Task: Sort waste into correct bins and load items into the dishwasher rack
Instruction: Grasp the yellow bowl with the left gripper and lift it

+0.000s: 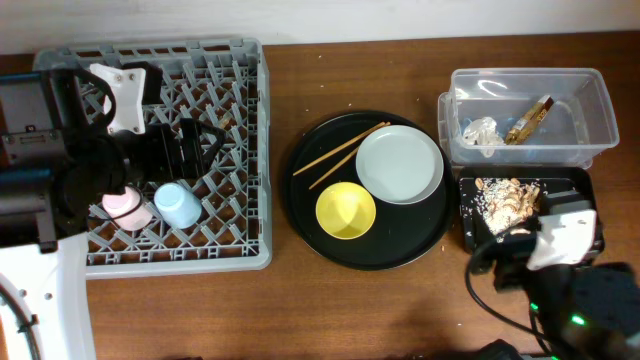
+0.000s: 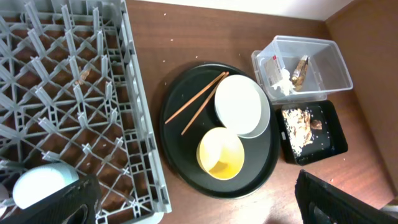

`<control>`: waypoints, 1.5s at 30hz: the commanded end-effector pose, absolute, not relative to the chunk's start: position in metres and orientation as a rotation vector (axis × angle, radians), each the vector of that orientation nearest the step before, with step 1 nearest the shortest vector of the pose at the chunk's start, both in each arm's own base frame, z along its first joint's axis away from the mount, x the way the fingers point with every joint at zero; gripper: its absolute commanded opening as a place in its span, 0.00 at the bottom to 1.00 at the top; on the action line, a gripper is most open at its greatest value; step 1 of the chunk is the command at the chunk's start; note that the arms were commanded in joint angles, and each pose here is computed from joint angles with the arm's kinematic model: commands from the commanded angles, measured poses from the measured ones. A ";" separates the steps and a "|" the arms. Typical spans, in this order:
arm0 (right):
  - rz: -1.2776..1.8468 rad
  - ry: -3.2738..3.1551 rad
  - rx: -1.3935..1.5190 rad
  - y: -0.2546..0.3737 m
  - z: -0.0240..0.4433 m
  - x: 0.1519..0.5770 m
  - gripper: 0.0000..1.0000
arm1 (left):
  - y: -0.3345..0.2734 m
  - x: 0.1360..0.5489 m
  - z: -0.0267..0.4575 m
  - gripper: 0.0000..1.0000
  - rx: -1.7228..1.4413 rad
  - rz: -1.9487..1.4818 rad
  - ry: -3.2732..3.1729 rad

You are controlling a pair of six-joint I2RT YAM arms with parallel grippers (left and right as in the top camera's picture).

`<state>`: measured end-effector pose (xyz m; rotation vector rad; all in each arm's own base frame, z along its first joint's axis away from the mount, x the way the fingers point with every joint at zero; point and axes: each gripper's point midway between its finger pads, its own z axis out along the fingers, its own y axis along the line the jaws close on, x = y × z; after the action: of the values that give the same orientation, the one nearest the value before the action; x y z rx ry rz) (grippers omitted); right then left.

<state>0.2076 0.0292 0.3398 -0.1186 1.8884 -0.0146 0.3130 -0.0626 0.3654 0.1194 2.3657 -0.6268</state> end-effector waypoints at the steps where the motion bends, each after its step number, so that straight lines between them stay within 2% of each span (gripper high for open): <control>1: -0.009 1.920 -0.073 0.026 0.269 0.221 0.98 | -0.064 0.311 0.373 0.99 0.155 -0.620 2.337; 2: 0.019 1.915 -0.075 0.029 0.234 0.226 0.99 | -0.064 0.311 0.373 0.99 0.156 -0.620 2.336; 7: 0.068 1.720 -0.032 0.032 0.176 0.242 0.98 | -0.064 0.311 0.373 0.99 0.155 -0.620 2.337; 24: 0.088 1.627 -0.015 0.032 0.161 0.243 0.98 | -0.064 0.311 0.373 0.99 0.153 -0.623 2.336; 27: 0.088 1.627 -0.015 0.033 0.161 0.243 0.99 | -0.083 0.308 0.387 0.99 0.205 -0.781 2.276; 30: 0.088 1.627 -0.015 0.032 0.161 0.243 0.98 | -0.085 0.322 0.404 0.99 0.239 -0.775 2.179; 31: 0.088 1.627 -0.015 0.032 0.161 0.243 0.98 | -0.083 0.330 0.383 0.99 0.083 -0.690 2.289; 32: 0.088 1.627 -0.015 0.032 0.161 0.243 0.99 | -0.102 0.327 0.351 0.99 0.138 -0.535 2.428; 39: 0.088 1.627 -0.015 0.032 0.161 0.243 0.99 | -0.189 0.322 0.287 0.99 0.454 -0.491 2.613; 42: 0.088 1.627 -0.015 0.032 0.161 0.243 0.98 | -0.206 0.330 0.219 0.97 0.476 -0.419 2.806; 43: 0.088 1.627 -0.015 0.032 0.161 0.243 0.98 | -0.209 0.332 0.204 0.93 0.483 -0.403 2.845; 45: 0.088 1.627 -0.015 0.033 0.161 0.243 0.98 | -0.217 0.331 0.148 0.73 0.505 -0.360 2.984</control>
<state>0.2429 0.0332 0.1640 -0.0227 1.6262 0.0843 0.3311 -0.2148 0.2144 0.5138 2.8071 -0.4601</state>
